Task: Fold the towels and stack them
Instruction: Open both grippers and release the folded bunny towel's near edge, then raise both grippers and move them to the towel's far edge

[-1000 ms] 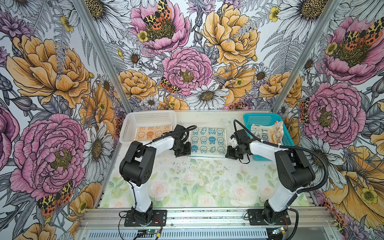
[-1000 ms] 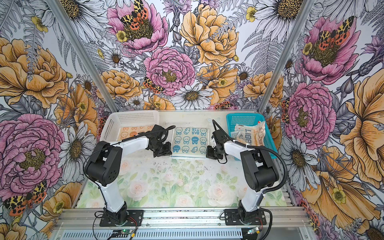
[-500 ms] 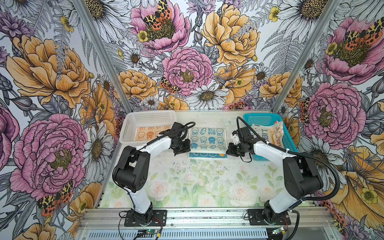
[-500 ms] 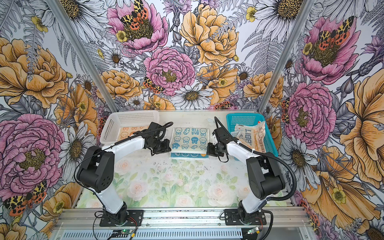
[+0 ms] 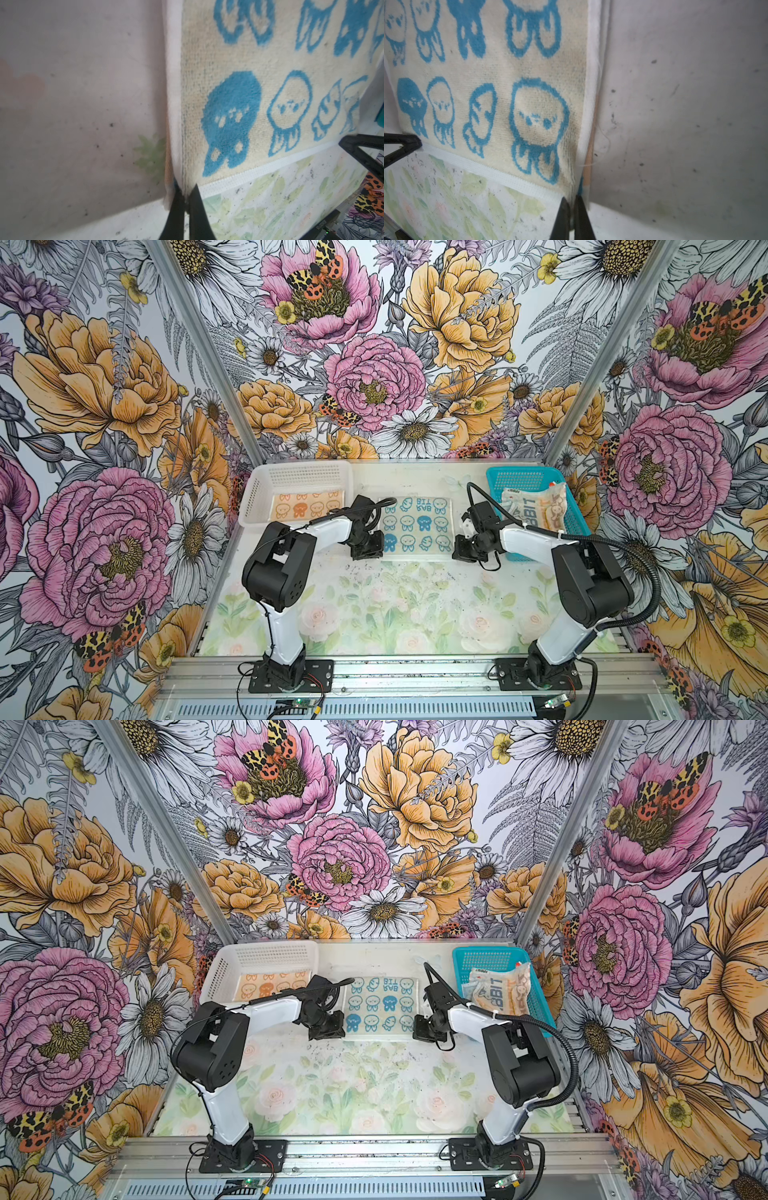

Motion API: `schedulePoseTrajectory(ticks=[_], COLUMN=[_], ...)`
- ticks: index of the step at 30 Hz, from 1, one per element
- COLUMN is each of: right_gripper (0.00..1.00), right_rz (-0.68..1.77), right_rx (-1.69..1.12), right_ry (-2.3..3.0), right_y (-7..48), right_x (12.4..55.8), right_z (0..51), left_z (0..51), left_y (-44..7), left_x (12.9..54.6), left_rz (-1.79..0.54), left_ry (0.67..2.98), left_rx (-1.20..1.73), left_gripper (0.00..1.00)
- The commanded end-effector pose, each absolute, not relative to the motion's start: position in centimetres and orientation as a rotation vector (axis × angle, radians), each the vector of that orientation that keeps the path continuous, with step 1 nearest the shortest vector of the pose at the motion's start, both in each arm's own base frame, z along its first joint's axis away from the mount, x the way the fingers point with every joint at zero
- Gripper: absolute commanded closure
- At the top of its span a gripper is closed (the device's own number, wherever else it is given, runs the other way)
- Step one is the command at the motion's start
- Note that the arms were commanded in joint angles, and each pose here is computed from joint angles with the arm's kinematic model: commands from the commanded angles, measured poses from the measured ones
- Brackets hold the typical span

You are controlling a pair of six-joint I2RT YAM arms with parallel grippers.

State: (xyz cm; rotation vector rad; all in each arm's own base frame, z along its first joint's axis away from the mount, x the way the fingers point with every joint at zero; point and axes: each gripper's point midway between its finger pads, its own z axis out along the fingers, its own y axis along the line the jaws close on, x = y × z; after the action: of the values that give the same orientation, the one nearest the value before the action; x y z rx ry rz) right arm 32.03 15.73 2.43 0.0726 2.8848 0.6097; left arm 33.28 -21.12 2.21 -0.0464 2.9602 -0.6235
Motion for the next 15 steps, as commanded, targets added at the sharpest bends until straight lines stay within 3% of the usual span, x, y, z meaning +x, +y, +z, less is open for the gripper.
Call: schedulePoseTrajectory(ticks=[1, 3, 6, 9, 10, 13, 15], right_gripper=[0.94, 0.89, 0.81, 0.62, 0.51, 0.31, 0.18], right_rz=[0.42, 0.421, 0.426, 0.438, 0.444, 0.47, 0.495], right_rx=[0.142, 0.136, 0.127, 0.118, 0.119, 0.11, 0.099], right_ry=[2.939, 2.941, 2.928, 2.898, 2.884, 2.822, 2.765], right_y=[13.1, 13.3, 13.5, 13.7, 13.8, 14.1, 14.4], right_x=[31.6, 31.5, 31.5, 31.7, 31.8, 32.6, 33.7], right_z=[0.6, 0.6, 1.0, 2.1, 2.7, 5.3, 7.5], left_z=[0.5, 0.7, 1.3, 2.1, 2.8, 5.7, 8.2], left_y=[-18.3, -18.4, -18.6, -18.7, -18.9, -19.4, -20.0], left_x=[32.8, 33.0, 33.2, 33.7, 34.0, 35.3, 36.4], left_rz=[-0.419, -0.423, -0.431, -0.439, -0.447, -0.464, -0.499], left_ry=[3.01, 3.005, 2.988, 2.966, 2.951, 2.875, 2.821], left_rx=[-0.12, -0.12, -0.117, -0.116, -0.113, -0.1, -0.084], left_gripper=[0.98, 0.96, 0.84, 0.54, 0.42, 0.02, 0.01])
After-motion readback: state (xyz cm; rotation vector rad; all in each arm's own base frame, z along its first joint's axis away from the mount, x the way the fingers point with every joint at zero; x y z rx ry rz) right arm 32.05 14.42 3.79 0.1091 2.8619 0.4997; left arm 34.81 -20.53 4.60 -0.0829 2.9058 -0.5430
